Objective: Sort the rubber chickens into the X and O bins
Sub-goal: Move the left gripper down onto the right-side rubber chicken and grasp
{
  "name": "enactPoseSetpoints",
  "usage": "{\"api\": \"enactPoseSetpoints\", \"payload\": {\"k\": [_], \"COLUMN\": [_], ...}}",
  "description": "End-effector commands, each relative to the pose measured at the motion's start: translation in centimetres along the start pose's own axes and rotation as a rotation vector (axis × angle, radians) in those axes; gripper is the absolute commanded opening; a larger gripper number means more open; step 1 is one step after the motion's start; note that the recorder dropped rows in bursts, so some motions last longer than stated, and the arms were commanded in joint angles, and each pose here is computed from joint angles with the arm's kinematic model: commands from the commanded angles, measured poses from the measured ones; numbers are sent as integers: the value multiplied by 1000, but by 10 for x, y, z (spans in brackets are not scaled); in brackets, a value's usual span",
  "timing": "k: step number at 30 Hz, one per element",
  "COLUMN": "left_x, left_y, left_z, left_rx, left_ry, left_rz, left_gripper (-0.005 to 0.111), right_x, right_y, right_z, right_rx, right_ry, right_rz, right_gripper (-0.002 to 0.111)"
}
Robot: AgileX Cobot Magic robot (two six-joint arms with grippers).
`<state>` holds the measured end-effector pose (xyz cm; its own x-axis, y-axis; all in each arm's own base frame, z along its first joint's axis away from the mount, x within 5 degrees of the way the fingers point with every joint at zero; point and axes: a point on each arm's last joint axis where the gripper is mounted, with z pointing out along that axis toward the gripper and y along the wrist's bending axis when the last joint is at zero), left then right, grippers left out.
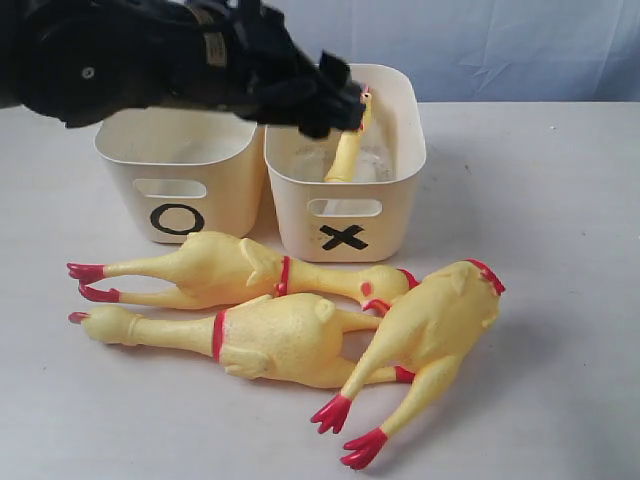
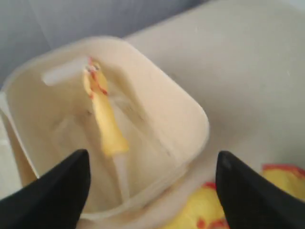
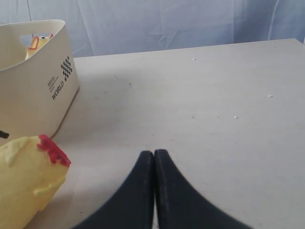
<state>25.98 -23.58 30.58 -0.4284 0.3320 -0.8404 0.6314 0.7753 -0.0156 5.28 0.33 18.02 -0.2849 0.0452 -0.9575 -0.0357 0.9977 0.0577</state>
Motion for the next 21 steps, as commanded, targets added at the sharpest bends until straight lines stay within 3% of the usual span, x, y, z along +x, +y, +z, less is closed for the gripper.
{"api": "enactPoseSetpoints", "payload": {"k": [1, 3, 7, 13, 17, 21], "left_x": [23, 29, 41, 68, 78, 87], "left_y": [-52, -75, -99, -106, -105, -105], "left_z": [-1, 5, 24, 51, 69, 83], "left_rx": [175, 250, 295, 290, 267, 257], "left_ry": [187, 188, 179, 301, 293, 295], "left_rz": [104, 131, 115, 106, 157, 122], "left_gripper": [75, 80, 87, 95, 100, 102], "right_x": [0, 0, 0, 0, 0, 0], "right_y": [0, 0, 0, 0, 0, 0], "right_z": [0, 0, 0, 0, 0, 0], "right_rx": [-3, -4, -4, -4, -4, -4], "right_ry": [-8, -8, -8, -8, -8, -11], "right_rz": [-4, -2, -2, -2, -2, -2], "right_gripper": [0, 0, 0, 0, 0, 0]}}
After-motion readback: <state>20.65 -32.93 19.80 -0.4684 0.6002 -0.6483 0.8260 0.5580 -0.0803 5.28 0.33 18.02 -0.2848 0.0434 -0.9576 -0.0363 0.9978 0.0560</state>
